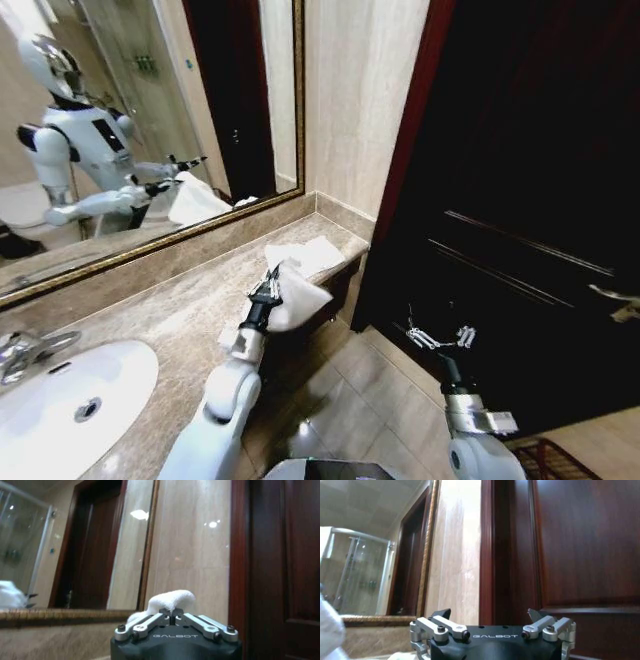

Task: Discard the used towel into the hamper.

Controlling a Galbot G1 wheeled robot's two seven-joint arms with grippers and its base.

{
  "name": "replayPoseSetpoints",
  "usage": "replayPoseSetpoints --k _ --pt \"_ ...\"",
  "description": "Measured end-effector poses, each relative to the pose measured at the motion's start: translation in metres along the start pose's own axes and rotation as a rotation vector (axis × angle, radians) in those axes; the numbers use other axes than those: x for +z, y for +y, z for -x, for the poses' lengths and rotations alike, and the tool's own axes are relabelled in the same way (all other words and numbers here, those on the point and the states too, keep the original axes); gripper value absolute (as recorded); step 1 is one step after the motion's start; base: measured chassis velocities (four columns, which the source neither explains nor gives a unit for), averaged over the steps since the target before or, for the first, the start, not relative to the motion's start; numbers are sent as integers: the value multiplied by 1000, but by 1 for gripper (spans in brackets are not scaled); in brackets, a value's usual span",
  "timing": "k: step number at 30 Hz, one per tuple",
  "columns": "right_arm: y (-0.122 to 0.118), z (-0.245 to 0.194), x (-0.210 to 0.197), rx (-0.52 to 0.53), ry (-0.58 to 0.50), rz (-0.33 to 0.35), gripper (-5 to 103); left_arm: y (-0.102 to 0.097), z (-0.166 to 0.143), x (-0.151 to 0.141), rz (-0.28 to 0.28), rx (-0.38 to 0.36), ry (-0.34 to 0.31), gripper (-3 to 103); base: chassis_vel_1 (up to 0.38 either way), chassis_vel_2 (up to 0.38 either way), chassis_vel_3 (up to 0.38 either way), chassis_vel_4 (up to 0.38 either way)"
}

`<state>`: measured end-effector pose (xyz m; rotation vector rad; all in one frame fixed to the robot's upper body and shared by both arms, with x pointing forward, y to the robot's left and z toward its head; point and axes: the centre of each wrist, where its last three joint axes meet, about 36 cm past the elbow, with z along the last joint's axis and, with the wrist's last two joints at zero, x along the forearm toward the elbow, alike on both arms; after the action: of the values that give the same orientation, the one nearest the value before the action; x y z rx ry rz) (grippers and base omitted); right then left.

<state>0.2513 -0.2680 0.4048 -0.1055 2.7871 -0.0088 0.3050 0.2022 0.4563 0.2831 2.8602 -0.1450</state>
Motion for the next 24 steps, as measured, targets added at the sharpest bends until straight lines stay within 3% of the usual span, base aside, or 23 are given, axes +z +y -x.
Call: replayPoseSetpoints --k 9,24 --pt "4 4 -11 -15 -25 -7 100 -4 -28 -16 9 -15 -16 0 -86 -80 -71 -83" --pt "8 -11 -14 -21 -40 8 100 -8 -36 -22 7 15 -31 0 -119 -133 -123 -117"
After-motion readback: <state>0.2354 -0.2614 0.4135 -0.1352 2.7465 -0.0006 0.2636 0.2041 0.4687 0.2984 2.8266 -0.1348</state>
